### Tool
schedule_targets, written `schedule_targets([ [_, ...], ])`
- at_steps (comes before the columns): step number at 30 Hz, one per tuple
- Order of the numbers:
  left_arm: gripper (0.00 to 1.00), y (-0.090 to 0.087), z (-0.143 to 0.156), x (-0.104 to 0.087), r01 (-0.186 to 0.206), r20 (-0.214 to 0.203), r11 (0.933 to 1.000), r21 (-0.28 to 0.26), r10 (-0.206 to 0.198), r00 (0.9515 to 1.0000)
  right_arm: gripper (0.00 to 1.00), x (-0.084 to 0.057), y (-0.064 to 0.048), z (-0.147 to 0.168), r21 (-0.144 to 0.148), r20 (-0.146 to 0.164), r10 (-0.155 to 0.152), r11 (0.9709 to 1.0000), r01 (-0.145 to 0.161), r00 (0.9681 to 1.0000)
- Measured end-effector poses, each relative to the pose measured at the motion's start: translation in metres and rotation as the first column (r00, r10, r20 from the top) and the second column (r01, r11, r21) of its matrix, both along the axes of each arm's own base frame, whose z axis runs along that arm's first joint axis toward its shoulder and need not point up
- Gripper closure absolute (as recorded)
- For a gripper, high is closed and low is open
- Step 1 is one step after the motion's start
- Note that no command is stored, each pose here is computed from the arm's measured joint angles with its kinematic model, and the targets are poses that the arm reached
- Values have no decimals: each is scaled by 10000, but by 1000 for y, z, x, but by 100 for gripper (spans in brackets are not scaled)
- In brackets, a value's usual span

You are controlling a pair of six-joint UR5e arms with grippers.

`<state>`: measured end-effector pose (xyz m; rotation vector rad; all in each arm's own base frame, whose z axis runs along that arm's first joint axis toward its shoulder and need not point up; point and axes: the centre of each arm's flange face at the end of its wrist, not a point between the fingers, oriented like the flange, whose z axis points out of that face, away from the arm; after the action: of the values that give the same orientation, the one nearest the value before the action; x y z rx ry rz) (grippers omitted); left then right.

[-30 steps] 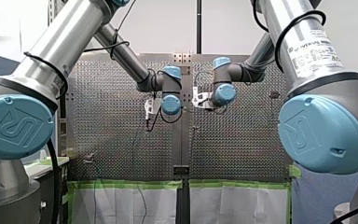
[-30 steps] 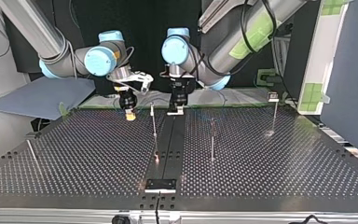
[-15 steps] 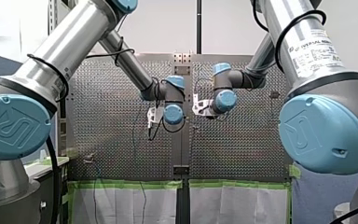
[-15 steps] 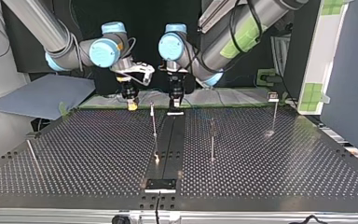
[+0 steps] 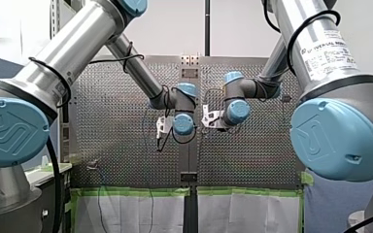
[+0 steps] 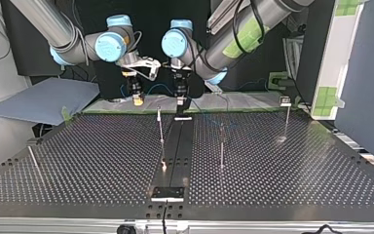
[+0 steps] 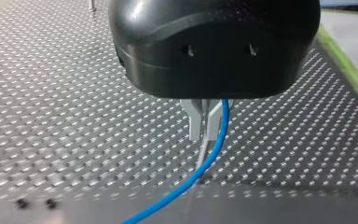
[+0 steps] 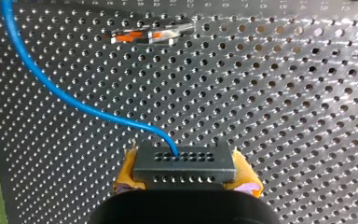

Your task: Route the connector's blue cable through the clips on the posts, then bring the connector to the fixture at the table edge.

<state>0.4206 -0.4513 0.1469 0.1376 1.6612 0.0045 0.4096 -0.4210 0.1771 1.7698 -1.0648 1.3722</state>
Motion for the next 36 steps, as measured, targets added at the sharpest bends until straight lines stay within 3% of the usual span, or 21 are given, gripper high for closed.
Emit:
schedule_targets([
  [8,100,-7,-15,-6,139,-90,9999,2,-139,9999,100,-10,-2,-6,6,-23,-325,9995,325,9995],
  [19,100,-10,-45,-1,201,-342,9997,139,-196,9992,100,-17,-9,-8,-123,61,-495,9987,496,9988],
  [36,100,-21,-33,15,247,-121,9996,-121,-248,9996,100,-25,-17,-14,-220,252,-664,9975,669,9975],
])
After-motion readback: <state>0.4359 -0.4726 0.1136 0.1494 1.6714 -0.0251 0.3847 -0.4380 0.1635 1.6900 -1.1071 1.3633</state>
